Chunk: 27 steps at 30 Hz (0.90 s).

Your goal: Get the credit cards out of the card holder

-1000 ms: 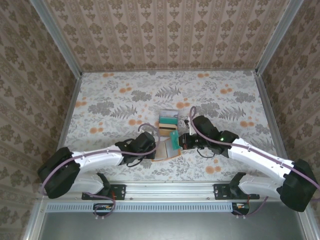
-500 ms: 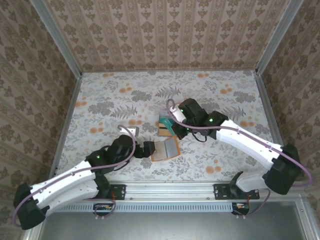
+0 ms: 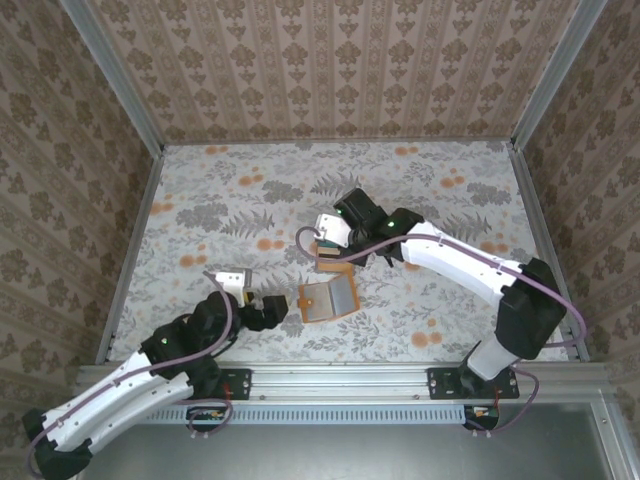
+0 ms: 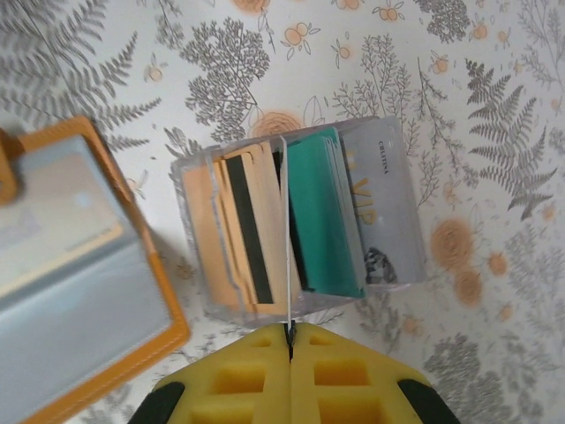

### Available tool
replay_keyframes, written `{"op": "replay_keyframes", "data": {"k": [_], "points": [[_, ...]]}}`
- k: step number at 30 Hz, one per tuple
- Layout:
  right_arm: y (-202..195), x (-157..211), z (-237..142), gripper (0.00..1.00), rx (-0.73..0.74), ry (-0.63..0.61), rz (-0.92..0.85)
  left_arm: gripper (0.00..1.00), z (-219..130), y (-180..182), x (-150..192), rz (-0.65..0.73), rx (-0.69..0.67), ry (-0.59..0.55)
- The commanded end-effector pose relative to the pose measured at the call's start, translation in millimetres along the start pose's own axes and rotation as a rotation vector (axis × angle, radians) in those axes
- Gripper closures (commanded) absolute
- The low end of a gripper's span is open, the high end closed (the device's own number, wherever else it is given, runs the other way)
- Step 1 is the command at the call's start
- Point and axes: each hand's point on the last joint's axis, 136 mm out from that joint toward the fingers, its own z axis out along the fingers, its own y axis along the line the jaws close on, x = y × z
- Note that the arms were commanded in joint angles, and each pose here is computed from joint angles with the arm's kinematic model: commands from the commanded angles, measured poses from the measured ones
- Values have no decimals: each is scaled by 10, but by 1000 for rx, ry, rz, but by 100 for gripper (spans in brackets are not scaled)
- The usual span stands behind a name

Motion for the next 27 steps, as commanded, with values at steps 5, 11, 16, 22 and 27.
{"op": "replay_keyframes", "data": {"k": [5,11,16,22,27], "points": [[-223,-129,270,100,50,38,-187,0,11,166,87,15,-62,17],[-300,-61,446,100,34,78,-166,0,-1,204,105,16,-80,26],[-287,67,525,100,10,96,-142,0,-7,220,108,16,-84,23],[-262,105,525,100,-1,93,-133,0,6,245,119,16,-91,21],[-201,157,581,100,-31,115,-137,0,9,244,120,13,-89,22]]}}
